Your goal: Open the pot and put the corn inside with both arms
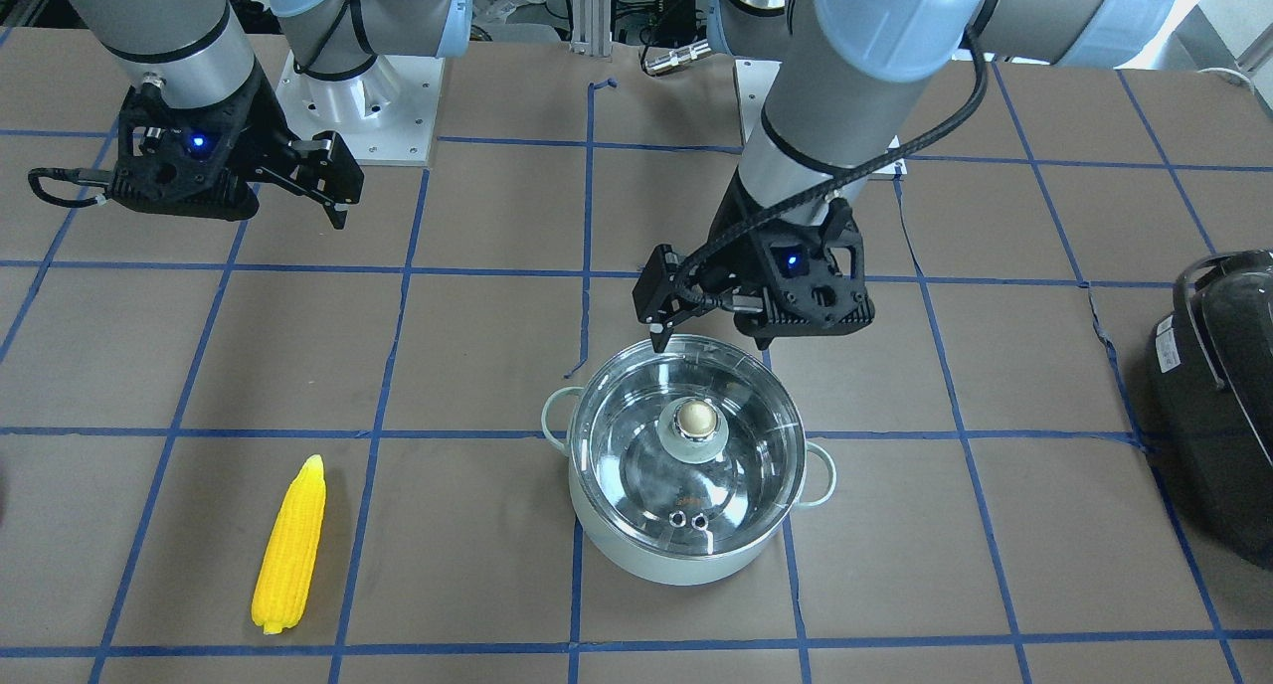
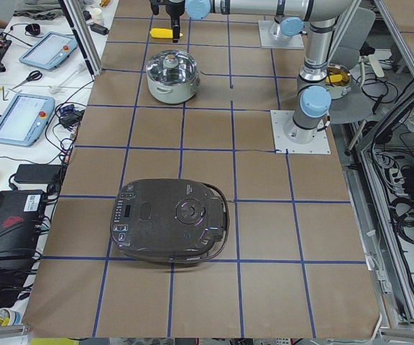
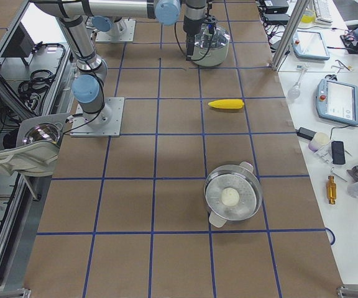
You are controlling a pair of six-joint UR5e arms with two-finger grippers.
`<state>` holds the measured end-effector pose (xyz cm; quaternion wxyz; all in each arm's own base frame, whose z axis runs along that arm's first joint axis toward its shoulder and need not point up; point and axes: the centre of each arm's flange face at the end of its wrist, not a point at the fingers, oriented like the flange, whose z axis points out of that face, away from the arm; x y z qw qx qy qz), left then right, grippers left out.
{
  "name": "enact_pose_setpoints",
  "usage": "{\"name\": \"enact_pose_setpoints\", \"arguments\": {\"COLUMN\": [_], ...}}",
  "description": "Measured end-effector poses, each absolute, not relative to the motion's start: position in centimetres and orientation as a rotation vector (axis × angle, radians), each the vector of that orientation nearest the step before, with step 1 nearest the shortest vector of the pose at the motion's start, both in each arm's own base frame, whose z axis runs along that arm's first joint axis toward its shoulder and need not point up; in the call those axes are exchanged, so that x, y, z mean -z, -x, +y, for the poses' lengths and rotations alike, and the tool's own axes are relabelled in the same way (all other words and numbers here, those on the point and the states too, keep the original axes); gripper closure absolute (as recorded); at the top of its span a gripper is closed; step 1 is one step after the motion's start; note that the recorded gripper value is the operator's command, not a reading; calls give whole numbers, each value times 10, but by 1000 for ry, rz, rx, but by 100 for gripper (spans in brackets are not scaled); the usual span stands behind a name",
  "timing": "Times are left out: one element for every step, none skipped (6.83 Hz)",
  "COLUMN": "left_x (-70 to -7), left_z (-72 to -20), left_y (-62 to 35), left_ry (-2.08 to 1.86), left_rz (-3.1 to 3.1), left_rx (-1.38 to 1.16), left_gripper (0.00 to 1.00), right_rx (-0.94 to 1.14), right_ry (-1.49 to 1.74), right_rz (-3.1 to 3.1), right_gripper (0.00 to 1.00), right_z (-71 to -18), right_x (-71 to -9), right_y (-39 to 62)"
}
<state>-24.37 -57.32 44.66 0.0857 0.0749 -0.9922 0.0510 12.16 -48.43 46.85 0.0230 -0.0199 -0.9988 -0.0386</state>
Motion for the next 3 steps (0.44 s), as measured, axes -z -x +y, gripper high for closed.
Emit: {"name": "enact_pose_setpoints", "arguments": {"left_x": [-420,-397,-378], "left_z": [-585,-596,-607], "left_y": [249,253,255], "left_ry": [-194,-167,-152], "left_rz": [-2984,-3002,-3019], "left_rx": [-131,-123,-127], "left_gripper": [0,0,0], "right_rx": [105,83,93], "right_ry": [64,56,67], "right_rz": [-3093,-3089,-3086], "right_gripper": [0,0,0], "right_z": [-487,-491,-499], "right_x": [-468,-466,-456], "right_y": [-118,-115,-109]}}
